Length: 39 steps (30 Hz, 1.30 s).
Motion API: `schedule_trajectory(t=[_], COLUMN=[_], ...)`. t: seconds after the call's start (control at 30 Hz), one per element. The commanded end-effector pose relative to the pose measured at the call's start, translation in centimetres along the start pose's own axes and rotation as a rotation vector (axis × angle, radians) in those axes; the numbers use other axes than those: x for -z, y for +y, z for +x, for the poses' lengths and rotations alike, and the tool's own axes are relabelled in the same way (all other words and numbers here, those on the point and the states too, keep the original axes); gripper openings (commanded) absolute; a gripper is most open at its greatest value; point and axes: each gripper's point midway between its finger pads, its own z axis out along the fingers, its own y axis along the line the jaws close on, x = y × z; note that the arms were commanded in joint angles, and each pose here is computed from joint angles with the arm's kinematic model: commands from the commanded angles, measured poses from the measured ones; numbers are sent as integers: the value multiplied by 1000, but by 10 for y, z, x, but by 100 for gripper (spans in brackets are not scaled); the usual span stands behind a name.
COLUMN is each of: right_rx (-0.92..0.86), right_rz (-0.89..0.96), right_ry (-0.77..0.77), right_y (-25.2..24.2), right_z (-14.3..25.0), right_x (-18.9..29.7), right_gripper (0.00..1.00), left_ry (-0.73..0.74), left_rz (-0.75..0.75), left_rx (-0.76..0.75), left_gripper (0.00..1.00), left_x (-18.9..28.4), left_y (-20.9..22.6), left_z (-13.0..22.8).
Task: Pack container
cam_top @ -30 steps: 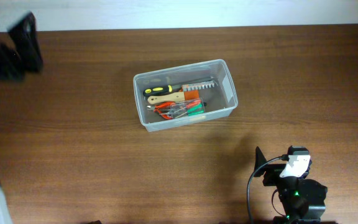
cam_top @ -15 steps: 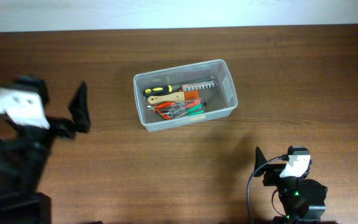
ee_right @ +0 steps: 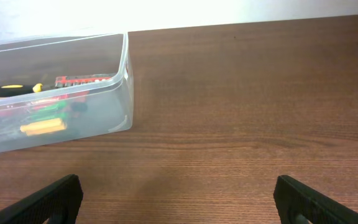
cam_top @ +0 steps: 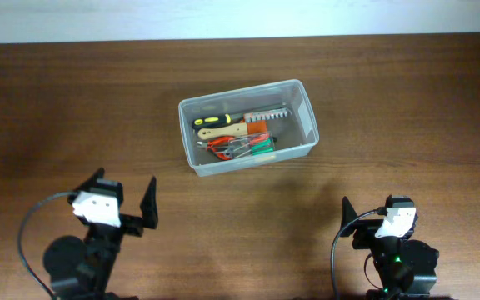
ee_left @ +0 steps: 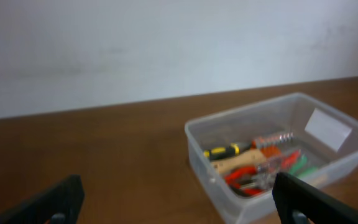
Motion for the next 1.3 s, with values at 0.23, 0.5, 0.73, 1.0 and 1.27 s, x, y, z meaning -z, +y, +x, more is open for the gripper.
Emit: schedule_trajectory(t=[0.23,0.5,0.73,1.0,1.27], right_rx=[-10,-10,-10,-10,-11], right_rz=[3,3,3,3,3], right_ry=[-5,-5,-5,-5,-5], right_y=[-1,-1,-1,-1,-1], right_z=[1,1,1,1,1], right_x=[0,0,0,0,0], right_gripper=[99,99,99,99,99], left_ry=[50,65,87,30,12], left_rz=[-73,-153,-217,-224,-218], left_rx=[16,9,-3,-11,-15], left_gripper=[99,99,99,99,99], left_x=[-2,-2,-2,1,2], left_y=[8,19,26,26,25], left_z=[84,100,108,96,92])
